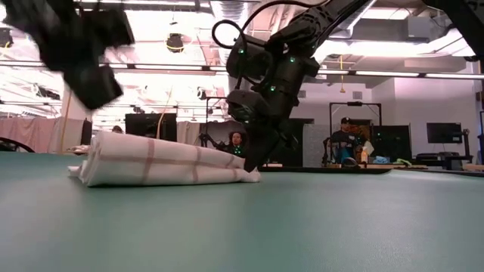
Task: Roll towel
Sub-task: Roll the white towel
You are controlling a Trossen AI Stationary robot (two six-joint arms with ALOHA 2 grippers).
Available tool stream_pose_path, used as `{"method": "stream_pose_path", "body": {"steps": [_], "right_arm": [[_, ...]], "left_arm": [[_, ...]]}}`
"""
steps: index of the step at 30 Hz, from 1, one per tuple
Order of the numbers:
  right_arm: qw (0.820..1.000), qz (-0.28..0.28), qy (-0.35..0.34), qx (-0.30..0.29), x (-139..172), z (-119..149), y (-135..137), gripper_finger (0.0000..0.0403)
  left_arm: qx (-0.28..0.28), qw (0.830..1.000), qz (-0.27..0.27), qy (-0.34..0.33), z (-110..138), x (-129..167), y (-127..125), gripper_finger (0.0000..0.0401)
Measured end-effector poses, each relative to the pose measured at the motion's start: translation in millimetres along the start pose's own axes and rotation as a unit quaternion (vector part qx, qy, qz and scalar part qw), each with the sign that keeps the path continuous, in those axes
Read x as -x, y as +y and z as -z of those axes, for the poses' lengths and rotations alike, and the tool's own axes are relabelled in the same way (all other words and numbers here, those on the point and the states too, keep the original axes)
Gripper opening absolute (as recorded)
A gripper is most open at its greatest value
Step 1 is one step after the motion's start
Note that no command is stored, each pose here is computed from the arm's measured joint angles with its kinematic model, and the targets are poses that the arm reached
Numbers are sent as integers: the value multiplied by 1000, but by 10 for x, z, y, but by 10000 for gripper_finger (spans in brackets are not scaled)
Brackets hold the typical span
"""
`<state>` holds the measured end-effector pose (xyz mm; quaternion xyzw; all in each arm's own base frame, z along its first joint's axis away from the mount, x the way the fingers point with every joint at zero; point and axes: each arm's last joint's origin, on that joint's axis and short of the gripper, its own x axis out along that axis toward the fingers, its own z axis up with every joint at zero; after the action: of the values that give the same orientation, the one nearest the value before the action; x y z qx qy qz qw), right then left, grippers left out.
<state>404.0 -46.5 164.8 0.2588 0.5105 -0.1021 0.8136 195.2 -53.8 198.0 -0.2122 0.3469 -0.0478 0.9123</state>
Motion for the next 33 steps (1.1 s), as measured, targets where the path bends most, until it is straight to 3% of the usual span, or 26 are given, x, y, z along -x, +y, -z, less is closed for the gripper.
{"method": "stream_pose_path", "body": {"steps": [3,6,10,16,23,28,33], "right_arm": [[1000,-2,-3,4,11,-16,10,17],[1000,-2,-4,5,14,-22,10,17],[1000,-3,-4,5,14,-23,11,17],[1000,-5,-6,6,15,-27,15,17],[1000,-6,-8,12,15,-31,17,17],[1000,-6,-9,17,15,-33,17,17],[1000,-6,-9,18,15,-33,17,17]], "left_arm": [[-58,998,7,-37,-237,127,-194,0],[-129,990,-43,32,-353,74,-256,0],[-211,972,-50,89,-523,-212,-357,0],[-280,952,-3,123,-745,-577,-521,0],[-290,939,26,183,-727,-817,-507,0],[-300,926,-50,223,-591,-892,-362,0],[-282,927,-94,227,-554,-883,-288,0]]}}
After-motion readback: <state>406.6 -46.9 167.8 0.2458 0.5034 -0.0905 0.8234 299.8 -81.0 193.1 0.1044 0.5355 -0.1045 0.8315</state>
